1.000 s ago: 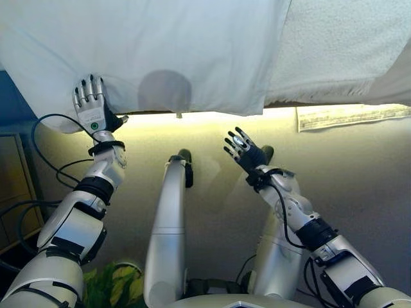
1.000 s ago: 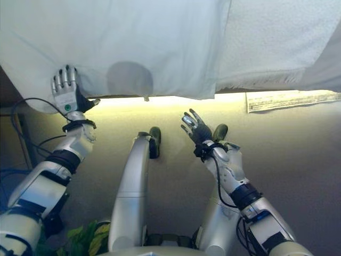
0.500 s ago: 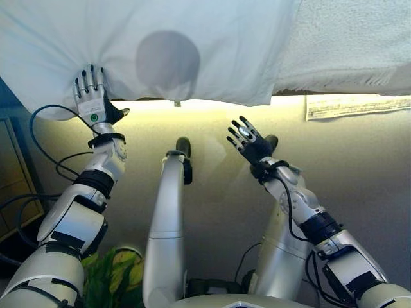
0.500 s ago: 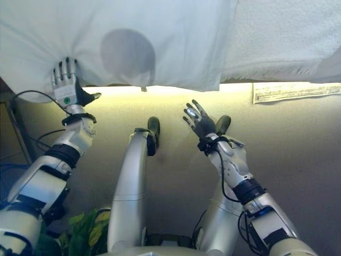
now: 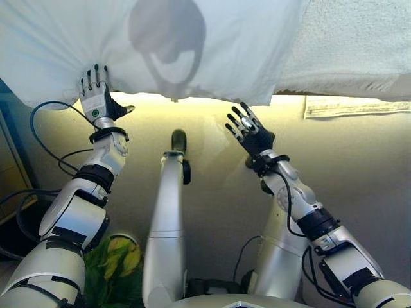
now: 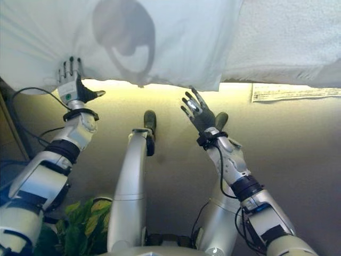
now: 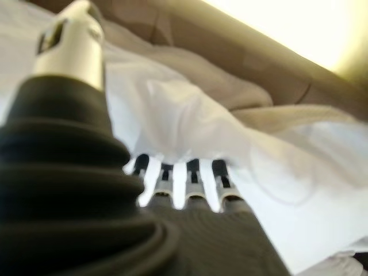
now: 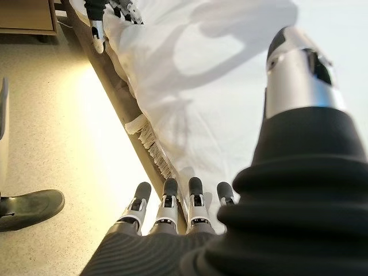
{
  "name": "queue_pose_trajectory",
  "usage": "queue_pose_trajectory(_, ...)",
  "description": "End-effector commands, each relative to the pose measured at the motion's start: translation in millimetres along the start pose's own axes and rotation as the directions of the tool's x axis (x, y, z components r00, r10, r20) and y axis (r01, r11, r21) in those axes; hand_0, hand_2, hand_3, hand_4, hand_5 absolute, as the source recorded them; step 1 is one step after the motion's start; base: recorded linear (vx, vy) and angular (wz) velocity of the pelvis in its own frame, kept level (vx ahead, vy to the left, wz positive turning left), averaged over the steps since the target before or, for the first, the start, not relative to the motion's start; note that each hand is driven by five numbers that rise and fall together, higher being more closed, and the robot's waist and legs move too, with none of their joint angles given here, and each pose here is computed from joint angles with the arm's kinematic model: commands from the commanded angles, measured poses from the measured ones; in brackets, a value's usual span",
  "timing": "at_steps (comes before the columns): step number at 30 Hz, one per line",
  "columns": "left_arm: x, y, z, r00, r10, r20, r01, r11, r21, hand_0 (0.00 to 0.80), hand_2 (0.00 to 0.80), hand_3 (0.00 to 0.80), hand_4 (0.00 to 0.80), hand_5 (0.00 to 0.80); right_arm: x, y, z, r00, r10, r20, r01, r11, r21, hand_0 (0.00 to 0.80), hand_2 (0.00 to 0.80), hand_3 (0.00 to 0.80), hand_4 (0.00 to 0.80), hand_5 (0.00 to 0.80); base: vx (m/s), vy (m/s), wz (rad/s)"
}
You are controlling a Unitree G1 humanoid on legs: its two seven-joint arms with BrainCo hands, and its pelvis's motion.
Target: Make the bed neatly
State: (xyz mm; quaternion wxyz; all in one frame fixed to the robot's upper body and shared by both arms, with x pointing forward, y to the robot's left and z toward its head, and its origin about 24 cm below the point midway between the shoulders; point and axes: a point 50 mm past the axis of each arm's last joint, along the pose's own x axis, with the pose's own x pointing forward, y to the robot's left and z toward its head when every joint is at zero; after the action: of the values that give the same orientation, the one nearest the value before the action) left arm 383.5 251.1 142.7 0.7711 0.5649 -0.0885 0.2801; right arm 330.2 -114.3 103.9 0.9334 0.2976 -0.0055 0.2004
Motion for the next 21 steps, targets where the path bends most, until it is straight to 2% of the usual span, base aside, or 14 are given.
queue_pose_trajectory(1, -63, -56, -43, 0.940, -0.288, -0.183, 0.285, 0.958, -0.042, 0.000, 0.000, 0.000, 0.000, 0.000, -6, 11, 3, 0.993, 0.079, 0.090, -0.083, 0.996, 0.043, 0.000, 0.000, 0.000, 0.000, 0.000, 0.008, -0.068, -0.03)
queue_pose_trajectory(10, -68, -51, -60, 0.938, -0.238, -0.253, 0.226, 0.971, -0.076, 0.000, 0.000, 0.000, 0.000, 0.000, -8, 25, 1, 0.983, 0.149, 0.105, -0.156, 0.985, 0.067, 0.000, 0.000, 0.000, 0.000, 0.000, 0.002, -0.065, -0.06)
queue_pose_trajectory(16, -90, -59, -80, 0.897, -0.279, -0.342, 0.263, 0.960, -0.094, 0.000, 0.000, 0.000, 0.000, 0.000, -10, 38, -4, 0.981, 0.170, 0.092, -0.178, 0.980, 0.090, 0.000, 0.000, 0.000, 0.000, 0.000, 0.044, -0.092, 0.05)
queue_pose_trajectory(21, -126, -69, -99, 0.845, -0.335, -0.416, 0.214, 0.926, -0.311, 0.000, 0.000, 0.000, 0.000, 0.000, -18, 38, -20, 0.991, 0.123, 0.045, -0.128, 0.984, 0.123, 0.000, 0.000, 0.000, 0.000, 0.000, 0.145, -0.080, 0.08)
